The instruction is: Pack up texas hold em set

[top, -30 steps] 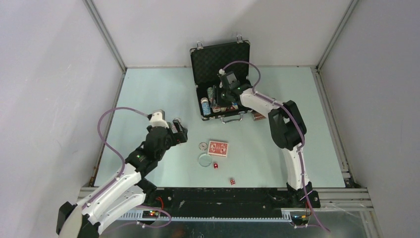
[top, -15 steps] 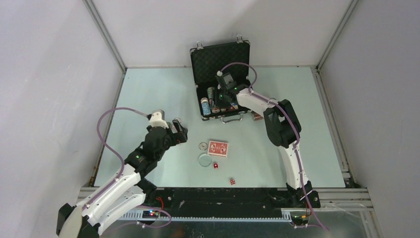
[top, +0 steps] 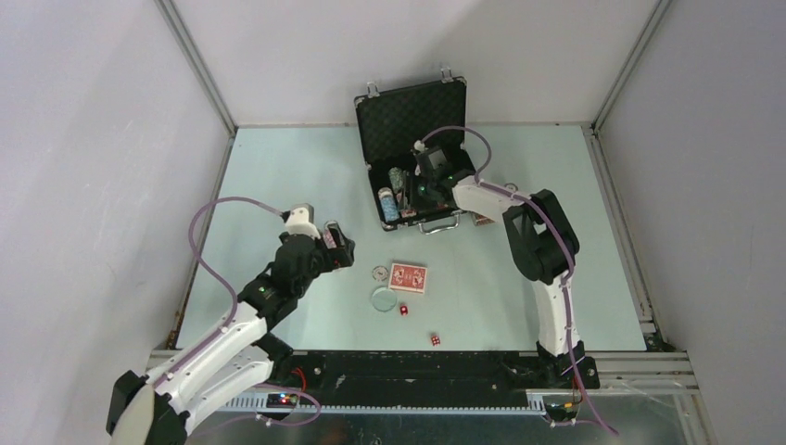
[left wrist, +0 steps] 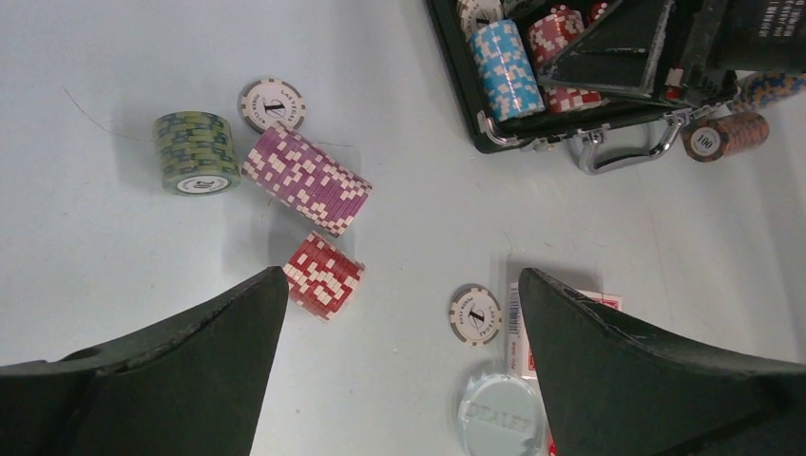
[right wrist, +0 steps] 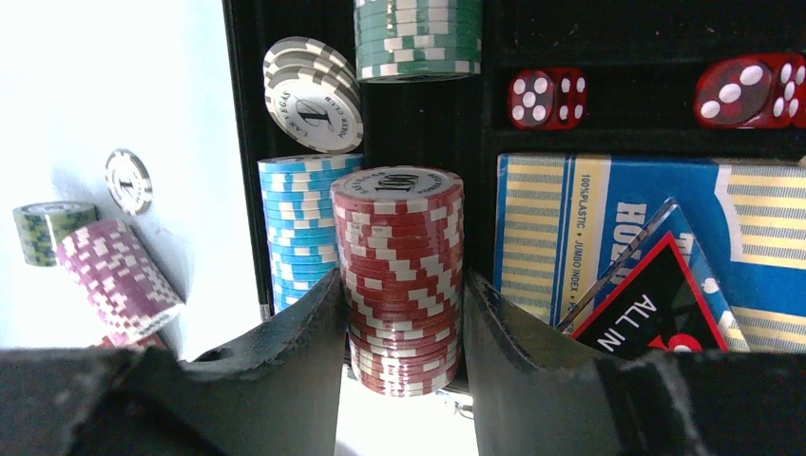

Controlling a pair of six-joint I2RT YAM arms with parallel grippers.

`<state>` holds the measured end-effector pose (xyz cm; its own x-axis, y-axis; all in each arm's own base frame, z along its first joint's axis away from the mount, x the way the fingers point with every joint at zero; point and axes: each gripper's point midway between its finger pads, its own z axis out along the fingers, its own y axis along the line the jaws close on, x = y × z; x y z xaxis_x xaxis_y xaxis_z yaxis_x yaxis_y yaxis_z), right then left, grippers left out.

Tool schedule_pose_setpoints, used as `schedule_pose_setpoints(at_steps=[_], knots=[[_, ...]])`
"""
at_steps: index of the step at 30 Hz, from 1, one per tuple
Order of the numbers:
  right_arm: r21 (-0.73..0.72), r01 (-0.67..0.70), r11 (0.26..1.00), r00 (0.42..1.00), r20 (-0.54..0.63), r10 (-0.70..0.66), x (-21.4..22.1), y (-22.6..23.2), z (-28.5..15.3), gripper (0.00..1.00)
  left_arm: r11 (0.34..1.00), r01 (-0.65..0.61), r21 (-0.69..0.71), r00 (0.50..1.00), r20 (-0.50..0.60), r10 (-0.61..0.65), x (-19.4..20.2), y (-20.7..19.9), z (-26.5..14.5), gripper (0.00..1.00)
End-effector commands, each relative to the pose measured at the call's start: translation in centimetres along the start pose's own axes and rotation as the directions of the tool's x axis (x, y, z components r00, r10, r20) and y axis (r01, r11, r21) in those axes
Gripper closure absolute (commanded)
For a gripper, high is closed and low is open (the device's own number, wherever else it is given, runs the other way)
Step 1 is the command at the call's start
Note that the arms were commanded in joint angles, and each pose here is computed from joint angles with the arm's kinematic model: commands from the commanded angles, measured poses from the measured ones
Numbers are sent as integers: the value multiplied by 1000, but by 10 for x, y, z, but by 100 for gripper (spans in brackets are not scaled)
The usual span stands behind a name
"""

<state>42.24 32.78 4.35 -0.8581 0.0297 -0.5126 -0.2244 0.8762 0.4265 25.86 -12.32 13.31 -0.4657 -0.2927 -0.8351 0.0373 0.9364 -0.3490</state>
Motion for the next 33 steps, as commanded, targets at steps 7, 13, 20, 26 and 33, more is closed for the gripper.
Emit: schedule_pose_setpoints(at_steps=[7, 13, 20, 26, 33], knots=[[74, 27, 997, 984, -179, -13, 61, -30, -48, 61, 996, -20, 84, 1000, 6, 20, -6, -19, 8, 2], [28, 123, 992, 974, -195, -115, 67, -25, -68, 58, 987, -59, 149, 998, -7, 61, -6, -32, 10, 2], [-42, 114, 993, 987, -110, -118, 42, -10, -67, 30, 980, -48, 194, 999, 17, 46, -19, -49, 18, 2], [-33, 164, 986, 984, -64, -165, 27, 6, -80, 17, 972, -47, 230, 999, -1, 49, -22, -61, 22, 2], [-9, 312, 950, 947, -77, -312, 52, 35, -104, 23, 989, 8, 147, 1000, -15, -6, -13, -40, 19, 2]])
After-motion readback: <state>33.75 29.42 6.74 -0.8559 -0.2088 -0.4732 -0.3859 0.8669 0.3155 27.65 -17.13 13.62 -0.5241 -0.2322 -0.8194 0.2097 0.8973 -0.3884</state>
